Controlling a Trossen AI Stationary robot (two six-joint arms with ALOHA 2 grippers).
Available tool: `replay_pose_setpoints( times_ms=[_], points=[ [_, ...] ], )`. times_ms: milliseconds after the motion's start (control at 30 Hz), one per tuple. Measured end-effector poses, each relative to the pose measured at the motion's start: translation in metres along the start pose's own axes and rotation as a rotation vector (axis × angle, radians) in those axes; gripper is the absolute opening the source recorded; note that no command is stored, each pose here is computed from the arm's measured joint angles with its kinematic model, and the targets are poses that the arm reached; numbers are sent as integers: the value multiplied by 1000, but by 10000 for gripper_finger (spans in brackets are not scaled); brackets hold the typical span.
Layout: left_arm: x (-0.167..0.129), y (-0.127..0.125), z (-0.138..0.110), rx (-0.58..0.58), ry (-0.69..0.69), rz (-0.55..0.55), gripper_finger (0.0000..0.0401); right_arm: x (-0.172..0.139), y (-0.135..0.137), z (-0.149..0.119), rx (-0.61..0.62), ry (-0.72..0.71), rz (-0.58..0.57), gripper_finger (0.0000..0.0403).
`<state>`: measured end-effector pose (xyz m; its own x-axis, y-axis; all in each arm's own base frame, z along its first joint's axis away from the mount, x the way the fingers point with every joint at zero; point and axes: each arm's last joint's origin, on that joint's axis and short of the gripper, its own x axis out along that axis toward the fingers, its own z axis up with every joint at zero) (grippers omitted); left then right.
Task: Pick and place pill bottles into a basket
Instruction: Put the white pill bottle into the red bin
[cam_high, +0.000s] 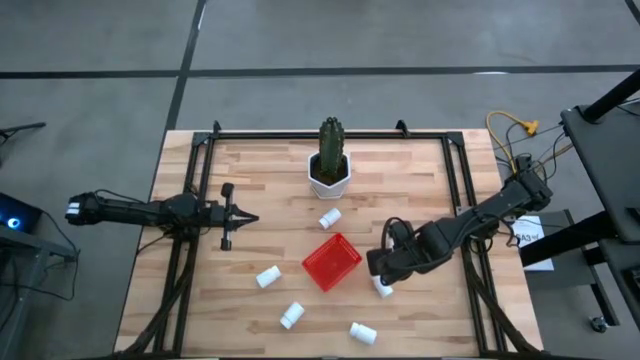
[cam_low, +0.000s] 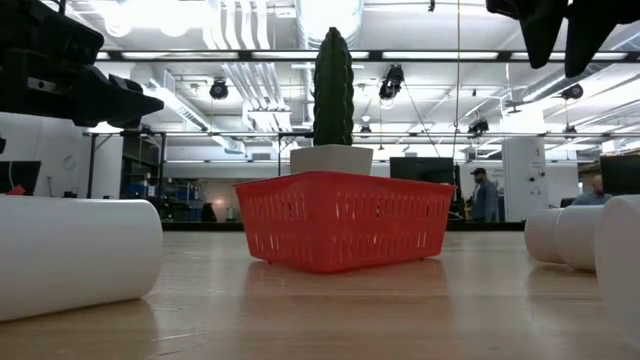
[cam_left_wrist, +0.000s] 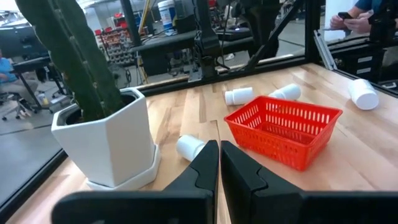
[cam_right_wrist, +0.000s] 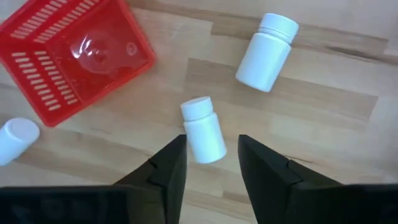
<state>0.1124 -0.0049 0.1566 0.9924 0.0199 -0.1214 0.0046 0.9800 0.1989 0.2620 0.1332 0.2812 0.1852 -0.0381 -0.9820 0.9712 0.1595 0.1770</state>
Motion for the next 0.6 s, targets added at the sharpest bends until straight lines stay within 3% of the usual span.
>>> replay_pose_setpoints(
  times_ms=[400, 600],
  points=[
    [0, 0, 0, -1, 0, 0, 0, 1, 0, -1, 52, 19, -1, 140],
    [0, 0, 0, -1, 0, 0, 0, 4, 0, -1, 94, 21, -10, 166]
  ],
)
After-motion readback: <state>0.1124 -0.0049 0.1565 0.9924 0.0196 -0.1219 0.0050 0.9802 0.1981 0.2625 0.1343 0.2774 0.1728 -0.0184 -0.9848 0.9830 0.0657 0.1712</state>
